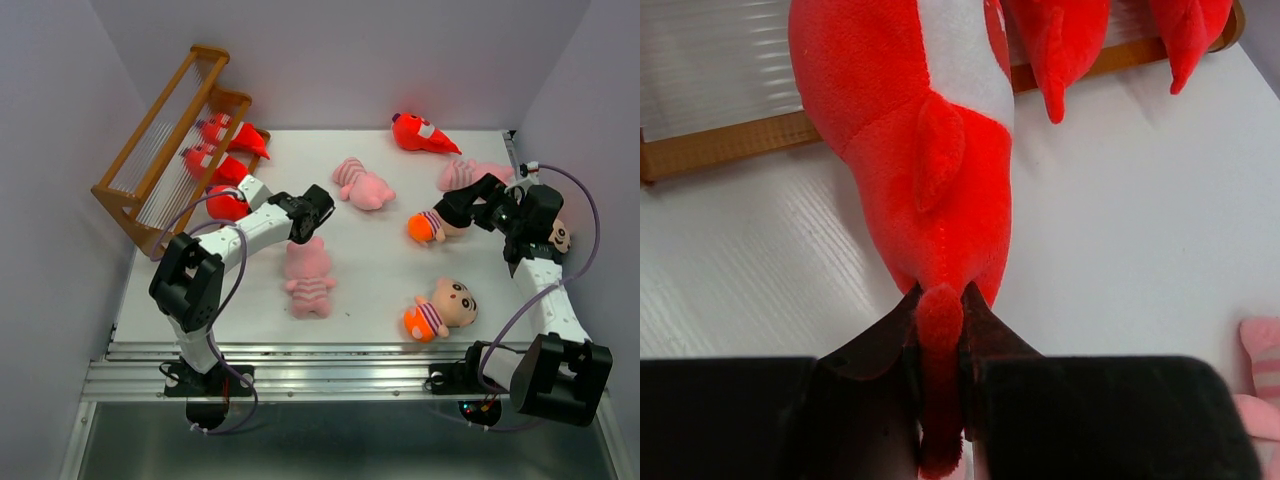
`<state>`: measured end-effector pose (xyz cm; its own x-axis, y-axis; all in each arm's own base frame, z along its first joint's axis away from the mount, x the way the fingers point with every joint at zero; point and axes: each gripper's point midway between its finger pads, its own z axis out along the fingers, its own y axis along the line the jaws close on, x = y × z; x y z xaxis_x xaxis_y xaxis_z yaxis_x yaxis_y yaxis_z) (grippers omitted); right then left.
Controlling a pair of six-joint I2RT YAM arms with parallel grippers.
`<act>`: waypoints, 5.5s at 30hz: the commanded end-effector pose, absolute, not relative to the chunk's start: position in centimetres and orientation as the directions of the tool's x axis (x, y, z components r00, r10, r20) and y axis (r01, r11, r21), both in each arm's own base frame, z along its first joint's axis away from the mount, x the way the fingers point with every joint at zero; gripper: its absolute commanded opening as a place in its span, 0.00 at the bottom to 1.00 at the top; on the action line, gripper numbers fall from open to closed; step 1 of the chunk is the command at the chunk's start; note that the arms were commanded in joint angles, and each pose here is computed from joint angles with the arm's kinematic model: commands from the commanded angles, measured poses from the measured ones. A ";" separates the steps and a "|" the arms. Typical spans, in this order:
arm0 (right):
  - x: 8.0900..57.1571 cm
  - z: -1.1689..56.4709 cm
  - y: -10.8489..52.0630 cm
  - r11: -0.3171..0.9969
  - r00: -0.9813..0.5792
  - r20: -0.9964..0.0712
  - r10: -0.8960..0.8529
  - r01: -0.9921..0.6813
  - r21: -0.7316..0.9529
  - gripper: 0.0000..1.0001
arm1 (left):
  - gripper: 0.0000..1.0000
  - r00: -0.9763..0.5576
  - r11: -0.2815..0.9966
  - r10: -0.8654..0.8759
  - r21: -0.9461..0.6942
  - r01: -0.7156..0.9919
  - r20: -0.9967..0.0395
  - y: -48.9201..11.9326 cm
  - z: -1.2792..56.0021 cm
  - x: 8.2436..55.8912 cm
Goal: Place and organize the stuffed toys onto the shelf
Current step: Place the stuffed toy onto shelf
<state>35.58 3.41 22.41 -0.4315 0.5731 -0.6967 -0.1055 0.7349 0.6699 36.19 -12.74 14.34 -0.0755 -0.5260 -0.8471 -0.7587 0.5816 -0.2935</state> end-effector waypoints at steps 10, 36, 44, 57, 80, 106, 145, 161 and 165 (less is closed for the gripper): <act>35.6 24.4 3.4 0.742 -0.377 -0.736 0.561 -0.163 0.650 1.00 | 0.00 -0.045 0.562 -0.519 -0.301 -0.771 -0.854 -10.1 15.5 37.6; 35.6 24.3 3.3 0.733 -0.386 -0.726 0.569 -0.162 0.661 1.00 | 0.00 -0.053 0.516 -0.471 -0.227 -0.826 -0.881 -3.9 14.0 40.5; 35.6 24.3 3.4 0.729 -0.391 -0.721 0.573 -0.160 0.666 1.00 | 0.00 -0.072 0.524 -0.443 -0.192 -0.830 -0.894 -2.5 12.9 41.7; 35.6 24.4 3.5 0.724 -0.394 -0.718 0.574 -0.164 0.670 1.00 | 0.00 -0.099 0.539 -0.455 -0.185 -0.822 -0.885 -2.1 11.8 44.3; 35.5 24.5 3.5 0.724 -0.394 -0.720 0.572 -0.170 0.668 1.00 | 0.00 -0.141 0.597 -0.504 -0.225 -0.770 -0.852 -2.4 10.8 46.0; 35.5 24.6 3.5 0.726 -0.389 -0.722 0.572 -0.171 0.666 1.00 | 0.51 -0.190 0.618 -0.565 -0.259 -0.743 -0.803 -2.9 9.4 44.2; 35.5 24.8 3.4 0.738 -0.378 -0.736 0.561 -0.175 0.652 1.00 | 0.91 -0.317 0.786 -0.536 -0.326 -0.526 -0.782 -5.5 14.0 40.9; 31.7 27.4 7.8 0.679 -0.284 -0.939 0.196 -0.651 0.339 1.00 | 0.99 -0.381 0.836 -0.253 -0.399 0.376 -0.889 -16.5 29.8 35.0; 33.3 26.1 7.2 0.689 -0.332 -0.929 0.165 -0.635 0.349 1.00 | 0.99 -0.259 0.843 -0.229 -0.324 0.429 -0.938 -15.6 35.7 33.2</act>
